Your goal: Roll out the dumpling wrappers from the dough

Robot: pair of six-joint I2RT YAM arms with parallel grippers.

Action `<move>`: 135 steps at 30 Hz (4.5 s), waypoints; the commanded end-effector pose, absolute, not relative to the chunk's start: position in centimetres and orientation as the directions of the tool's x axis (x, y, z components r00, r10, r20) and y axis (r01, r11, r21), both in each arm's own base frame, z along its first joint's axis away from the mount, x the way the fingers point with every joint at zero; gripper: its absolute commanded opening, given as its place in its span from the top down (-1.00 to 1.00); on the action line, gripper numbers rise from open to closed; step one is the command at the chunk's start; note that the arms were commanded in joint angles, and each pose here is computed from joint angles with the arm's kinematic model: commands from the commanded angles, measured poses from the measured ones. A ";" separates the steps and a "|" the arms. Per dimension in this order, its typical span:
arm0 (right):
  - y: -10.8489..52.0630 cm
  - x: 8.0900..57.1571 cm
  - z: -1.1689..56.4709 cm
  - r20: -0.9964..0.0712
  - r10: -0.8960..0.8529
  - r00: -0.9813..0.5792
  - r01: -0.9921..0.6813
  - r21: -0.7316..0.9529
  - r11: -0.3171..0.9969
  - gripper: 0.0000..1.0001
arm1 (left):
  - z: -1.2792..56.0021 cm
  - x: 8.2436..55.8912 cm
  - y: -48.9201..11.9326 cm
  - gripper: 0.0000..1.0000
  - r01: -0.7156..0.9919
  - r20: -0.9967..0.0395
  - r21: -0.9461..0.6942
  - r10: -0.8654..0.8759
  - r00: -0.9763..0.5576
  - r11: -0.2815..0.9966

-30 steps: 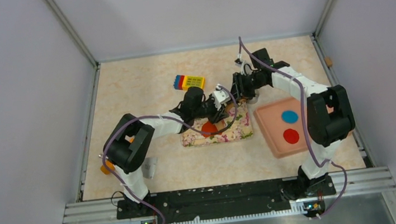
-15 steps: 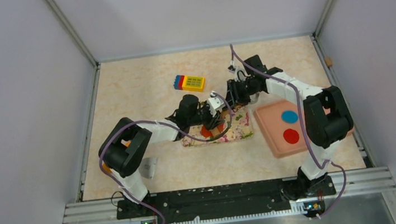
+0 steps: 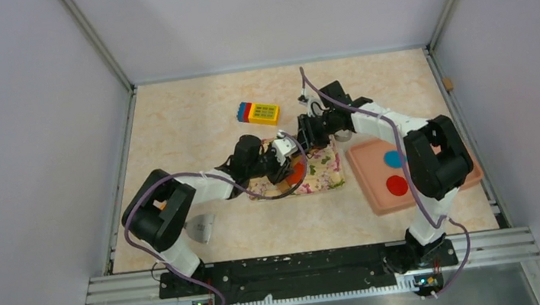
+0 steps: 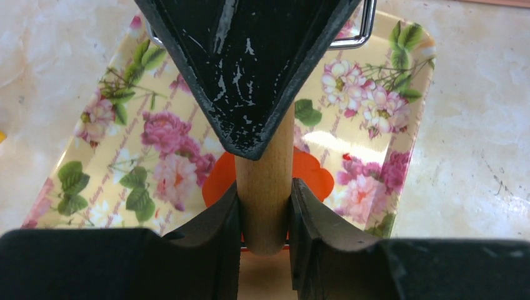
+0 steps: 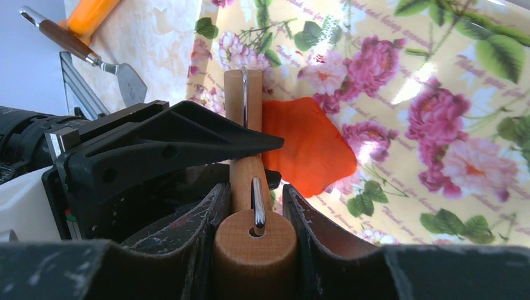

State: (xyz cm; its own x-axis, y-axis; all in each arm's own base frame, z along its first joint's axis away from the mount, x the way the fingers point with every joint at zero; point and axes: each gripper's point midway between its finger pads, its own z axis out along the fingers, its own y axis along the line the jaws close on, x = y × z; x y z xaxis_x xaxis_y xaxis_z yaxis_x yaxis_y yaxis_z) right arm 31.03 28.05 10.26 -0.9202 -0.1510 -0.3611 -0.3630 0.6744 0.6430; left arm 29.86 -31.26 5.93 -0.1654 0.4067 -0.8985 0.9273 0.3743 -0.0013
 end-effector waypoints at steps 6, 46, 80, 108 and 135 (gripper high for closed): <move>30.8 30.0 8.6 -0.367 -0.223 -0.903 -0.418 0.635 0.649 1.00 | 4.8 29.4 -27.0 1.00 0.899 -0.834 -0.018 0.489 -0.254 0.437; 19.2 32.2 7.4 -0.425 -0.143 -0.894 -0.335 0.419 0.844 1.00 | 3.3 31.1 -36.9 1.00 0.950 -0.896 -0.014 0.417 -0.151 0.313; 26.5 31.5 7.7 -0.404 -0.258 -0.878 -0.451 0.514 0.730 1.00 | 5.4 29.2 -27.0 1.00 0.848 -0.815 -0.170 0.411 -0.407 0.503; 27.1 31.5 10.5 -0.448 -0.248 -0.859 -0.491 0.582 0.649 1.00 | 7.2 30.8 -28.8 1.00 0.880 -0.841 -0.147 0.410 -0.352 0.452; 20.0 33.6 13.0 -0.504 -0.217 -0.836 -0.465 0.440 0.768 1.00 | 10.1 34.3 -34.5 1.00 0.873 -0.879 -0.215 0.303 -0.368 0.438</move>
